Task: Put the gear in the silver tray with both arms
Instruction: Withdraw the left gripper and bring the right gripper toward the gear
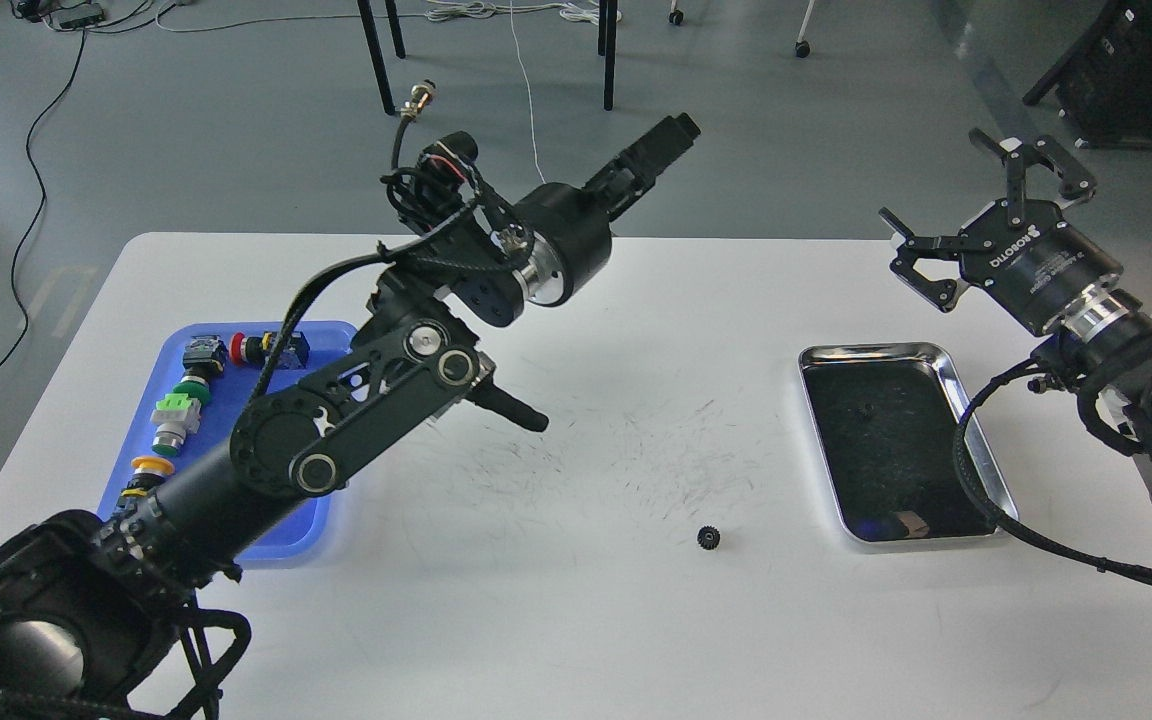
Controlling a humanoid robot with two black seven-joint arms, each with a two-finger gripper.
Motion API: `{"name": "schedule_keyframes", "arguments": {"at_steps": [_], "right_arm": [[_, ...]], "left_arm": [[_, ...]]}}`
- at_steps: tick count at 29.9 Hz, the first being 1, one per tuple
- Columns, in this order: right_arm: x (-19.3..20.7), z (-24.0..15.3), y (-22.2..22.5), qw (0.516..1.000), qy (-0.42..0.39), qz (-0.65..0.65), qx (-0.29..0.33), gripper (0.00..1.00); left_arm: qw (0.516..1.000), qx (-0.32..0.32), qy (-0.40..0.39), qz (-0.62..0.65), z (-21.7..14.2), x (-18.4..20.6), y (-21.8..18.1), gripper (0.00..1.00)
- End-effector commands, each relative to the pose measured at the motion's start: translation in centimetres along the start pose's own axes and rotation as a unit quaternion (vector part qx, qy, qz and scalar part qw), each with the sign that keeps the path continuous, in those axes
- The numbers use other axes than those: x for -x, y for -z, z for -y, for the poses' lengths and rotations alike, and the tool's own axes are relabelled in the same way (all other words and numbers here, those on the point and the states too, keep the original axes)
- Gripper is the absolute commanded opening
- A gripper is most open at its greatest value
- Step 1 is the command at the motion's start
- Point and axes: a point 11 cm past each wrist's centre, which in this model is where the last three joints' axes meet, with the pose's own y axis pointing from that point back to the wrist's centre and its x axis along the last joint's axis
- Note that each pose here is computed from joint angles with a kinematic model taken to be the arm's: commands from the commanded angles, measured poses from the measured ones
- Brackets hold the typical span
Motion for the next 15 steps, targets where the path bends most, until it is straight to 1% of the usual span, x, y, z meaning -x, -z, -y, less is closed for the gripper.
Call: {"name": "schedule_keyframes", "arguments": {"at_steps": [1, 4, 9, 10, 12, 14, 15], "right_arm": [[3.6, 2.1, -1.2, 0.996, 0.04, -0.051, 0.054, 0.98], [6.7, 3.4, -2.4, 0.981, 0.062, -0.14, 0.117, 0.98], [10.7, 5.5, -5.8, 0.931, 0.102, -0.273, 0.221, 0.98], [11.3, 6.0, -6.6, 0.921, 0.109, -0.289, 0.238, 0.98], [13.1, 6.8, -9.2, 0.882, 0.131, -0.343, 0.296, 0.98], [15.1, 7.3, -12.6, 0.822, 0.163, -0.406, 0.364, 0.98], [15.6, 7.2, -14.5, 0.784, 0.174, -0.44, 0.402, 0.98]], "left_arm": [[0.998, -0.022, -0.061, -0.024, -2.0, -7.4, 1.7, 0.98], [0.991, -0.035, -0.109, -0.07, -4.4, -13.2, 2.9, 0.98], [0.971, -0.058, -0.159, -0.171, -9.0, -19.6, 5.5, 0.98], [0.968, -0.061, -0.165, -0.181, -9.8, -20.4, 5.9, 0.98], [0.959, -0.074, -0.184, -0.201, -11.9, -22.0, 7.8, 0.98], [0.951, -0.087, -0.204, -0.215, -13.8, -23.2, 9.7, 0.98], [0.947, -0.09, -0.212, -0.223, -14.7, -23.8, 10.4, 0.98]]}}
